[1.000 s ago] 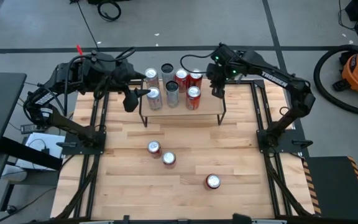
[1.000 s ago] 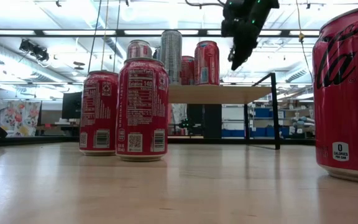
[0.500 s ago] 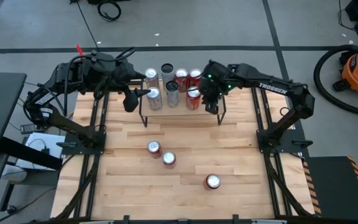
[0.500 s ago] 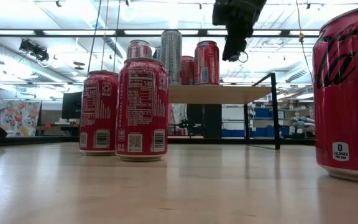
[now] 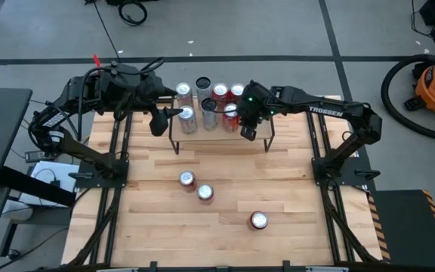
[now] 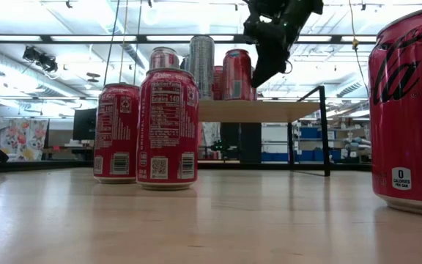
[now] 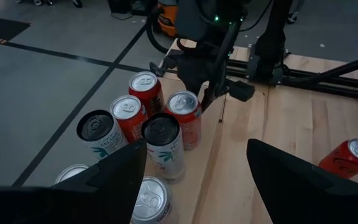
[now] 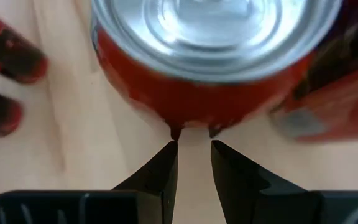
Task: Place canned beverage on shelf
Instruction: Adjust the soda cans on the shelf, then put the red and black soda can aligned with the other red and black soda can on the shelf
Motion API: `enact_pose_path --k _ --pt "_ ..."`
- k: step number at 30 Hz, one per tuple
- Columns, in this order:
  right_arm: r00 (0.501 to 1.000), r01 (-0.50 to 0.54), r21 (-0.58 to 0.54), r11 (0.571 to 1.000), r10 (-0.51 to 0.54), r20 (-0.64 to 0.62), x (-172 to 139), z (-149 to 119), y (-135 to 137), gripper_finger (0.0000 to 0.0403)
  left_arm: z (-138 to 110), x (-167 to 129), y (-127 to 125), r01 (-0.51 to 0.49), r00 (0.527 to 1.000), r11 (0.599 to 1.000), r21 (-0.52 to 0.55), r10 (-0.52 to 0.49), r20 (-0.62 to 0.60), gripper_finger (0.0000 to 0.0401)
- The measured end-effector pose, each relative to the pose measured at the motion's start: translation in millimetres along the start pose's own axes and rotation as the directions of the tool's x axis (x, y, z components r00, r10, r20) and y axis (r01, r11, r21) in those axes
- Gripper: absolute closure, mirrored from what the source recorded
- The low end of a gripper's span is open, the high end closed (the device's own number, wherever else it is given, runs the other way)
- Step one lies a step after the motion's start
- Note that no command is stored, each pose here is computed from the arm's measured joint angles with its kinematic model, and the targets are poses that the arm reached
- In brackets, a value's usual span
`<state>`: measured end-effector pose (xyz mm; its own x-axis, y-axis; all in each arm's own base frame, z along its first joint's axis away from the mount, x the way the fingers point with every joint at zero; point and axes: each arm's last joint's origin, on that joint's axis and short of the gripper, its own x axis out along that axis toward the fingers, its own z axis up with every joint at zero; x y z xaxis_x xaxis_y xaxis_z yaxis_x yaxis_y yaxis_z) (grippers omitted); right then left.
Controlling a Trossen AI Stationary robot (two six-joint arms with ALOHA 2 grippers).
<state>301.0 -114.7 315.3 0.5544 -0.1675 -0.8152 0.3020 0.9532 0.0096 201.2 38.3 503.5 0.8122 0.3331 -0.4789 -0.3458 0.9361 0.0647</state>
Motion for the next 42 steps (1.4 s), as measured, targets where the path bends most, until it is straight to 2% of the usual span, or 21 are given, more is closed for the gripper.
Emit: enact_pose_path --k 7,31,37,42 --pt "0.995 0.018 -0.028 0.999 -0.015 0.097 0.0 9.1 -1.3 0.0297 -0.6 0.0 -0.1 0.0 1.0 1.0 0.001 0.0 -0.006 0.0113" --pt "0.981 -0.027 -0.001 1.0 0.027 0.192 -1.5 18.3 1.1 0.0297 -0.6 0.1 -0.1 0.001 1.0 1.0 -0.005 -0.001 -0.006 0.0113" --pt "0.987 -0.028 -0.012 1.0 0.029 0.155 -2.4 14.8 2.4 0.0297 -0.5 0.0 -0.1 0.003 1.0 1.0 -0.013 -0.003 -0.006 0.0113" --pt "0.993 -0.049 -0.045 0.998 0.053 0.103 -23.4 13.1 15.8 0.0297 -0.4 0.0 -0.8 0.027 1.0 0.999 -0.024 -0.027 -0.005 0.0113"
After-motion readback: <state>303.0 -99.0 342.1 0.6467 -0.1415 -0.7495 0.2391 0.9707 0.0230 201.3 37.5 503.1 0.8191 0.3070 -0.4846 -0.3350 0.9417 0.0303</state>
